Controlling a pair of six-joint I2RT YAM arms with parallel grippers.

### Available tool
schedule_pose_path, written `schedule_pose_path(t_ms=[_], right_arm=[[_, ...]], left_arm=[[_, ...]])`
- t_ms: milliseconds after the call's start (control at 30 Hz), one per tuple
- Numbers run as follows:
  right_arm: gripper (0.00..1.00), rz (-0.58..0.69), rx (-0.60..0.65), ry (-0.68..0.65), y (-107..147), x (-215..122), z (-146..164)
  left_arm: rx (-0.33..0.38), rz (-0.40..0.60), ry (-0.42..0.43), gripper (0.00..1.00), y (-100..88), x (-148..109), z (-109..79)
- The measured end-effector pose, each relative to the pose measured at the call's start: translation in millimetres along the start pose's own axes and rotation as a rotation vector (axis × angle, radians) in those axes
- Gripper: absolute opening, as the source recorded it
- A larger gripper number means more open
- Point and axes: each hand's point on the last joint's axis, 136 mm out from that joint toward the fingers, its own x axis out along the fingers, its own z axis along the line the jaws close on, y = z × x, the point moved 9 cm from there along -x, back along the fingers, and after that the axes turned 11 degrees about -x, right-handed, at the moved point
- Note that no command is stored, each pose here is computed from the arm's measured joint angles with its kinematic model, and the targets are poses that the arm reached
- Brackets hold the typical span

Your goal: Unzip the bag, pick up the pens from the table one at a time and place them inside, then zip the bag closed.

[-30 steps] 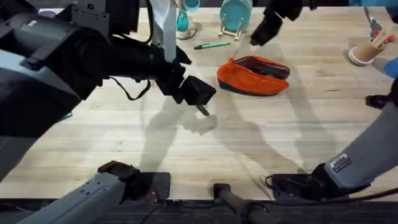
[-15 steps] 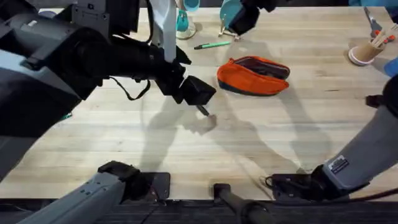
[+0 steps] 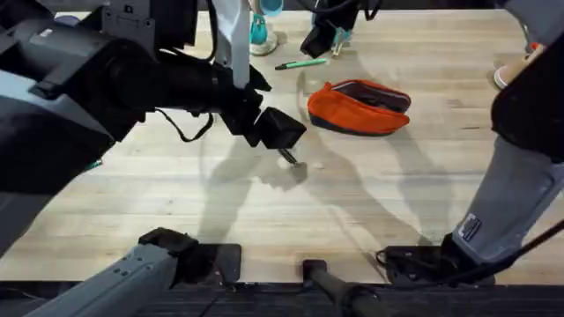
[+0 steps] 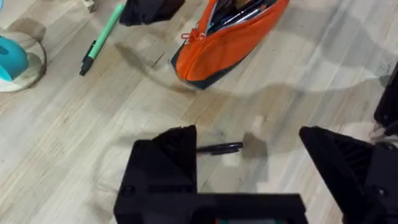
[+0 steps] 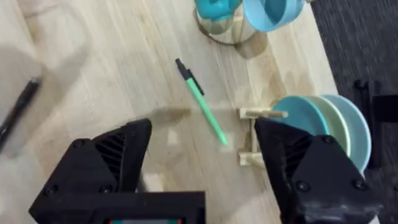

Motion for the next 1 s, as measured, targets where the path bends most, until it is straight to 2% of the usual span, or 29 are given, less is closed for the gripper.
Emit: schedule_pose_path(t_ms=[367, 633, 1000], right_arm=[[0.997, 0.008, -0.012, -0.04, 9.4, 59.4, 2.6], [0.996, 0.019, 0.046, -0.057, 24.5, 99.8, 3.7], [0.996, -0.009, 0.092, -0.023, 22.9, 107.6, -3.1]], left_arm=[[0.0, 0.0, 0.0, 0.995, 0.0, 0.0, 0.0], [-0.001, 0.001, 0.0, 0.995, 0.2, 0.0, 0.0], [-0.001, 0.001, 0.0, 0.995, 0.2, 0.0, -0.1]])
